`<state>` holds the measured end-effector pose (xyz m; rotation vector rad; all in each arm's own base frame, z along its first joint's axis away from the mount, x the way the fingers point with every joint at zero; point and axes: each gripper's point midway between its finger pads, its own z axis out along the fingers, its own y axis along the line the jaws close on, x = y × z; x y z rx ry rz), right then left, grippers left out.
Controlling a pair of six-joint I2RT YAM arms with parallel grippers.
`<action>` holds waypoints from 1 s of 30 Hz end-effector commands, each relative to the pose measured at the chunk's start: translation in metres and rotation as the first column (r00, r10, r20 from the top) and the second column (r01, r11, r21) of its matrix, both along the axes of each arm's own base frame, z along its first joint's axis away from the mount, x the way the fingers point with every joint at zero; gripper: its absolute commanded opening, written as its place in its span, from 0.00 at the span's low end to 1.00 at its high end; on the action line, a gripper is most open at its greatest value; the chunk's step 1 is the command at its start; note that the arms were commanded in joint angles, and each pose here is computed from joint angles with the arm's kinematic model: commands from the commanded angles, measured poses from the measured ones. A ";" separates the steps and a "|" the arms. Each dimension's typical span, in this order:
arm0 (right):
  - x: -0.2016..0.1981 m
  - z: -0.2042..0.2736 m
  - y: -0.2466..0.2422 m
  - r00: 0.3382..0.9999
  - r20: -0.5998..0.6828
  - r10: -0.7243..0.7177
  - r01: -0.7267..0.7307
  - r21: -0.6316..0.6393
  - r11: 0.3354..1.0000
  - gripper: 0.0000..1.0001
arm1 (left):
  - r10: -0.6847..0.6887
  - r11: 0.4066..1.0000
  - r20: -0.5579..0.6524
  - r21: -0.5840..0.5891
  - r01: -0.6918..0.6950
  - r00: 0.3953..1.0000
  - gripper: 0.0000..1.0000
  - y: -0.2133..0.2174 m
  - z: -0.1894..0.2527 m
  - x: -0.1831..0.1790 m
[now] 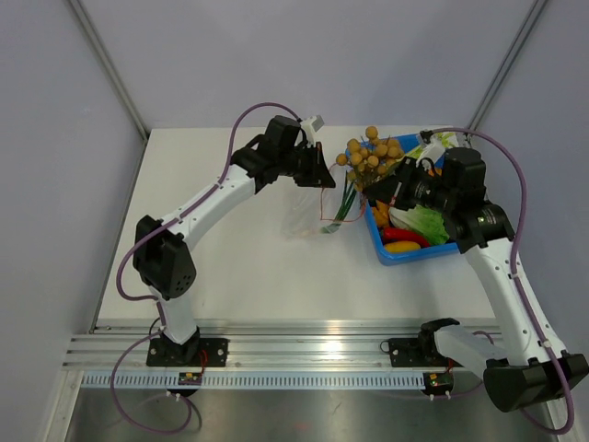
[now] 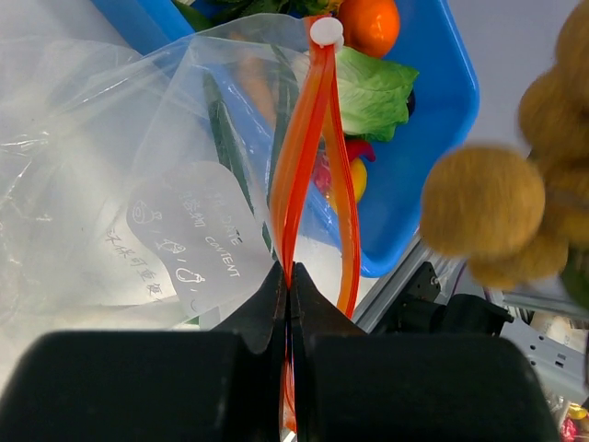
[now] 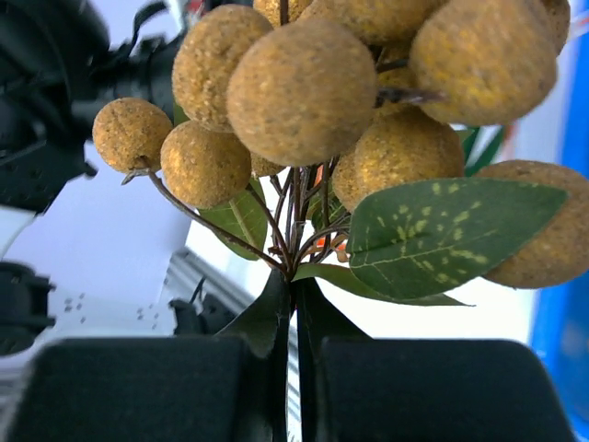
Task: Place the food in the zip-top bag and seal the zipper
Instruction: Pick up the fake fruit from the bin, then place the fake fruit in the bin.
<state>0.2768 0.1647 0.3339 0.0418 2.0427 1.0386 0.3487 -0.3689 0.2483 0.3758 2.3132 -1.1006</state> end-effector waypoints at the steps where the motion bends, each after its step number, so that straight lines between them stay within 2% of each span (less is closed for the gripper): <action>1: -0.012 0.007 0.030 0.994 0.016 0.108 -0.109 0.072 0.991 0.00 | -0.022 0.995 0.058 -0.094 0.028 0.998 0.00 -0.012 0.033 0.006; 6: -0.007 -0.026 0.047 0.990 -0.051 0.128 -0.123 0.098 0.988 0.00 | -0.044 0.990 0.055 -0.129 0.051 0.998 0.00 -0.014 0.042 0.001; 13: 0.015 -0.085 0.055 0.978 -0.169 0.124 -0.112 0.079 0.991 0.00 | -0.095 0.973 0.076 -0.204 0.109 0.993 0.00 -0.020 0.065 -0.010; 17: 0.022 -0.101 0.060 0.965 -0.213 0.152 -0.142 0.064 0.988 0.00 | -0.134 0.958 0.084 -0.245 0.151 0.987 0.00 -0.021 0.080 -0.021; 30: 0.032 -0.150 0.050 0.916 -0.386 0.104 -0.148 -0.085 0.985 0.00 | -0.167 0.947 0.096 -0.260 0.186 0.981 0.00 -0.019 0.088 -0.031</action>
